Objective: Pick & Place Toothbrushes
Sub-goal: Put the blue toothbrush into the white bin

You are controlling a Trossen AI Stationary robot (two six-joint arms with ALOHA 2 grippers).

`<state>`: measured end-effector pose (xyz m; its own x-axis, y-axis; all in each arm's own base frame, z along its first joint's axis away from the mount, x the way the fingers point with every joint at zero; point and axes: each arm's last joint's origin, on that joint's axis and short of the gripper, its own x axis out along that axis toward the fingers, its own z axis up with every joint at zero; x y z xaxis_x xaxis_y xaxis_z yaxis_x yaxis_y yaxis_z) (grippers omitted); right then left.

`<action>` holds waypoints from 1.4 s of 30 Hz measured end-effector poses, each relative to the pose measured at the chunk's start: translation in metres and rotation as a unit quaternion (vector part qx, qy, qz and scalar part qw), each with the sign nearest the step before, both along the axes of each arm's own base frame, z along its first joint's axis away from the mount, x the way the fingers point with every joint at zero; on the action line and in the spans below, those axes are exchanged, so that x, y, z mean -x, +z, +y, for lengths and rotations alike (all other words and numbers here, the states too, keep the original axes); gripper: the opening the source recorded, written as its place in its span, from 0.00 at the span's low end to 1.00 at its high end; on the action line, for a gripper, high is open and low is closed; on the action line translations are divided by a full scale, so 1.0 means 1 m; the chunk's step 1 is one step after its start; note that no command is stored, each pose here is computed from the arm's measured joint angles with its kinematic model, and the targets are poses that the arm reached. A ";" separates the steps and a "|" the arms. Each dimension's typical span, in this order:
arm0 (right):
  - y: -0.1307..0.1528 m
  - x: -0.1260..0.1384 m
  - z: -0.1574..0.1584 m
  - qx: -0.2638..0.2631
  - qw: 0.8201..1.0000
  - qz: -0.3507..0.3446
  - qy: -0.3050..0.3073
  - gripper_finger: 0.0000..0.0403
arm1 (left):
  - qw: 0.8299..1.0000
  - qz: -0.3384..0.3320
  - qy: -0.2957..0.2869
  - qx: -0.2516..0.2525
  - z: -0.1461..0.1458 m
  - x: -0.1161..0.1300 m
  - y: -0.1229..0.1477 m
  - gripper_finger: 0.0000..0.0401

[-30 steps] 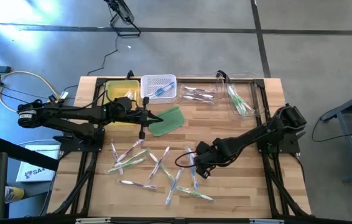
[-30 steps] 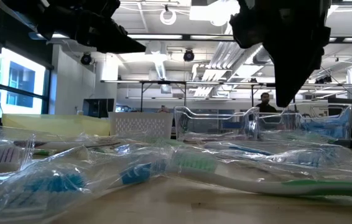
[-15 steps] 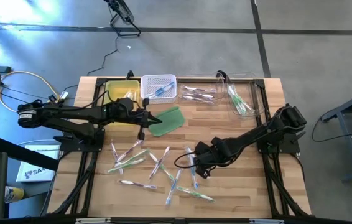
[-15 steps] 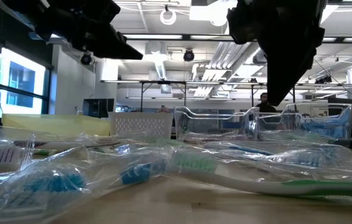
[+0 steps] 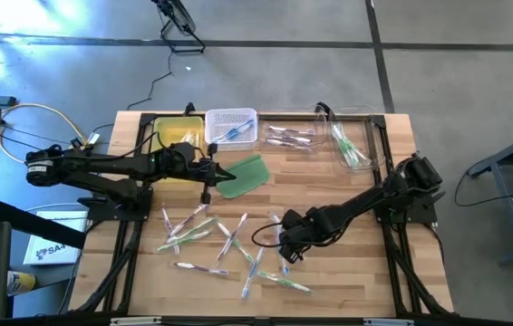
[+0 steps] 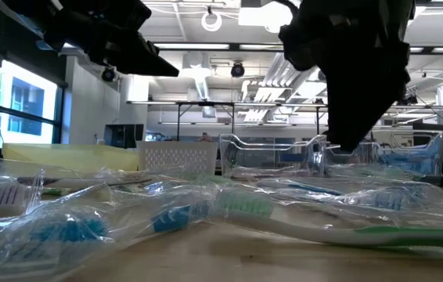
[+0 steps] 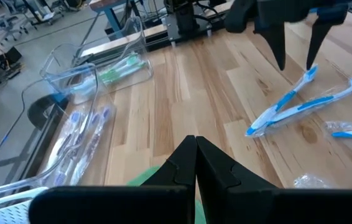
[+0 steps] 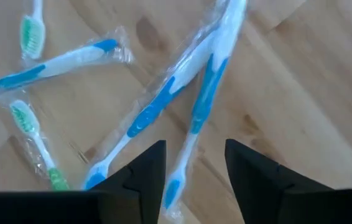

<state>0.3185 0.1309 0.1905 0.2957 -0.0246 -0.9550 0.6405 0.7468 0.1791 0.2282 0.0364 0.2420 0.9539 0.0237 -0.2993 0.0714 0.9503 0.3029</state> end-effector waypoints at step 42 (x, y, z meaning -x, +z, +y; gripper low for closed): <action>-0.047 -0.003 0.005 0.011 0.994 0.097 0.056 0.02 | 1.000 0.011 0.000 0.002 0.000 0.001 -0.002 0.00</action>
<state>0.3214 0.1357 0.1436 0.1082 -0.0230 -0.9939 0.5739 0.8178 0.0435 0.2276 0.0363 0.2398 0.9468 0.0217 -0.3211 0.0789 0.9517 0.2968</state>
